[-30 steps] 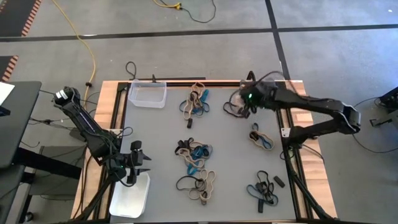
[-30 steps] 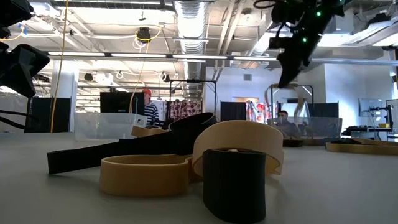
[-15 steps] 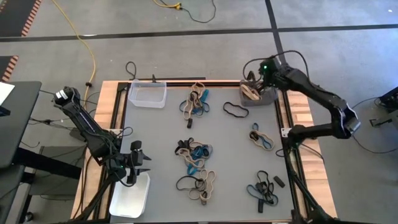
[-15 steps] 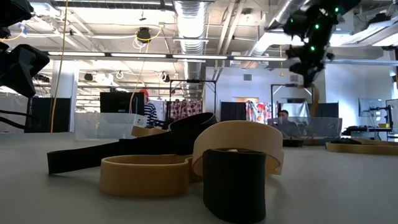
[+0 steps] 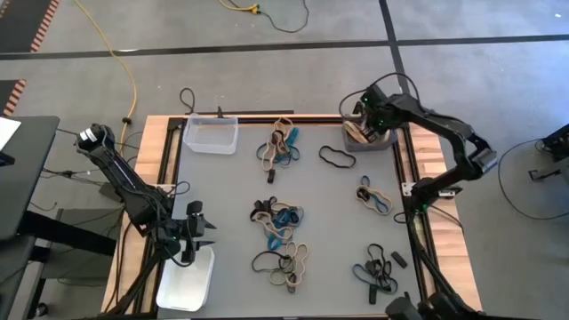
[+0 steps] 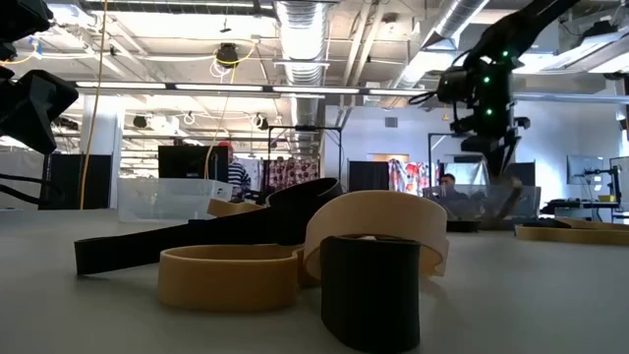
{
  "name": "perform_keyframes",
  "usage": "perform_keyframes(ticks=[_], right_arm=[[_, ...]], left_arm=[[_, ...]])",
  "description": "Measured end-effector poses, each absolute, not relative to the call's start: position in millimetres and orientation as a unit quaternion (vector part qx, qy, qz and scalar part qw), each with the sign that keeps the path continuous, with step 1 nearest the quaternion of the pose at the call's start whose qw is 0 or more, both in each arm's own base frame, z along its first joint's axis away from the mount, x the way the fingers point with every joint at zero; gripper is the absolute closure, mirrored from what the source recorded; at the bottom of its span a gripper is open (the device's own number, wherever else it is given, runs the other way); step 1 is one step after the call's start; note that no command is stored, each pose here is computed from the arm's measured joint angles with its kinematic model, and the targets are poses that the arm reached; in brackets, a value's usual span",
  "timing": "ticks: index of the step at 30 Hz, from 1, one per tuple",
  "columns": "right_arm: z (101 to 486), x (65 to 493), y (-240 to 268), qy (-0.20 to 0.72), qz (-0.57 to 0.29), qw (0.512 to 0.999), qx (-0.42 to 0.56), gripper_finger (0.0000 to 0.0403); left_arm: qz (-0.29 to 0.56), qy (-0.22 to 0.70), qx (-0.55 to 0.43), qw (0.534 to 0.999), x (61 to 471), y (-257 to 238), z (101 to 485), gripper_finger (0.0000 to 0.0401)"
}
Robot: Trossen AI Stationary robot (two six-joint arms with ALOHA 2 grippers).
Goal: Sort rubber bands into baskets
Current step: Put the white rubber band into the black transparent bin
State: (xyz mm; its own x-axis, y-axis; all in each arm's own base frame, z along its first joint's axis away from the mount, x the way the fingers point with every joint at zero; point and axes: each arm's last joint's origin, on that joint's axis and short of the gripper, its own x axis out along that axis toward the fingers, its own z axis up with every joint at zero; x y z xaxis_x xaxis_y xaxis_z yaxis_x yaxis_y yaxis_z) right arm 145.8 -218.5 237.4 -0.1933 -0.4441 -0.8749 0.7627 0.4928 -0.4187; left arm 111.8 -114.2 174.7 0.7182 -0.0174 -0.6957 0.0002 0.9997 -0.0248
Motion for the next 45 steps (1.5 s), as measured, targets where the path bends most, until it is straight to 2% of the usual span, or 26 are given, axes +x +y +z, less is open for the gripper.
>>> perform_keyframes(ticks=[7,11,20,33,45], right_arm=[[239.5,145.8,-218.0,0.590,-0.495,0.623,0.137,0.0204],[252.1,144.2,-206.7,0.570,-0.489,0.644,0.146,0.0181],[273.5,152.4,-147.5,0.583,-0.364,0.703,0.184,0.0192],[275.7,182.0,-57.3,0.629,-0.275,0.707,0.171,0.0198],[244.0,210.0,-8.3,0.679,-0.245,0.681,0.120,0.0198]], left_arm=[[-0.004,0.375,-0.012,0.927,111.8,-114.1,174.7,0.0195],[-0.005,0.375,-0.012,0.927,111.9,-114.1,174.7,0.0195],[-0.005,0.375,-0.012,0.927,111.8,-114.1,174.7,0.0195],[-0.005,0.375,-0.012,0.927,111.9,-114.1,174.7,0.0195],[-0.005,0.375,-0.012,0.927,111.9,-114.1,174.7,0.0195]])
